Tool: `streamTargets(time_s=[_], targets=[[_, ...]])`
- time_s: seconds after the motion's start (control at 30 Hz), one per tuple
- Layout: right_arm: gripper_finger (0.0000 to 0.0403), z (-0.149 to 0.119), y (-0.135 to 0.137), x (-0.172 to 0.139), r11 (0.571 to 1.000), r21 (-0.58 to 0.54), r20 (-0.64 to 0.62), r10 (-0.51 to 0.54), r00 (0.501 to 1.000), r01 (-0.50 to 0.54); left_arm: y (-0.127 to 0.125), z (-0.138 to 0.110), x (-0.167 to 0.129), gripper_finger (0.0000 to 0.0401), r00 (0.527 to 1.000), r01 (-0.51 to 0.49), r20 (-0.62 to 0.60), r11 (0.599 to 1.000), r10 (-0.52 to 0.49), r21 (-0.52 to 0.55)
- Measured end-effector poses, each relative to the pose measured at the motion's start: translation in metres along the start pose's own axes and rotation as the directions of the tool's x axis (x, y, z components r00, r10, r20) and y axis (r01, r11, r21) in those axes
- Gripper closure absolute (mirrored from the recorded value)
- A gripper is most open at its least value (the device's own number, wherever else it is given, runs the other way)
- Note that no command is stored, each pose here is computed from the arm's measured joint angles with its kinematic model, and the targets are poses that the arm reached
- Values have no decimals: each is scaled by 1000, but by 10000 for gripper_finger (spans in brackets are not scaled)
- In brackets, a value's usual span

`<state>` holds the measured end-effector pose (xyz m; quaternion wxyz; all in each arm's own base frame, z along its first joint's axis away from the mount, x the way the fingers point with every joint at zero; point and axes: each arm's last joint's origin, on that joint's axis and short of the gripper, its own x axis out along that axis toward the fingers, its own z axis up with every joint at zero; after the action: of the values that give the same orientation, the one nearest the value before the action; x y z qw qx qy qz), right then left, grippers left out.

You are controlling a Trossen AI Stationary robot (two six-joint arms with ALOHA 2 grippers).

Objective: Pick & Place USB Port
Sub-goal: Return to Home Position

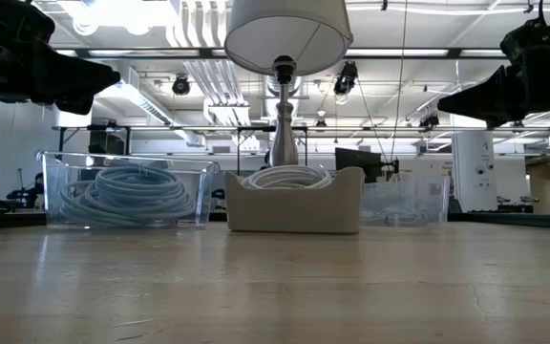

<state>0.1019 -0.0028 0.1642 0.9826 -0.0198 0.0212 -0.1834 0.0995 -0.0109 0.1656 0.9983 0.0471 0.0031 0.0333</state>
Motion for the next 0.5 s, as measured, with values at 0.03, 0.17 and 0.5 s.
streamTargets(time_s=[0.03, 0.17, 0.5], targets=[[314, 0, 0, 0, 1000, 2, 0, 0, 1000, 0, 0, 0, 0, 298, 1000, 0, 0, 1000, 0, 0], [312, 0, 0, 0, 1000, 1, 0, 0, 1000, 0, 0, 0, 0, 298, 1000, 0, 0, 1000, 0, 0], [330, 0, 0, 0, 1000, 2, 0, 0, 1000, 0, 0, 0, 0, 298, 1000, 0, 0, 1000, 0, 0]])
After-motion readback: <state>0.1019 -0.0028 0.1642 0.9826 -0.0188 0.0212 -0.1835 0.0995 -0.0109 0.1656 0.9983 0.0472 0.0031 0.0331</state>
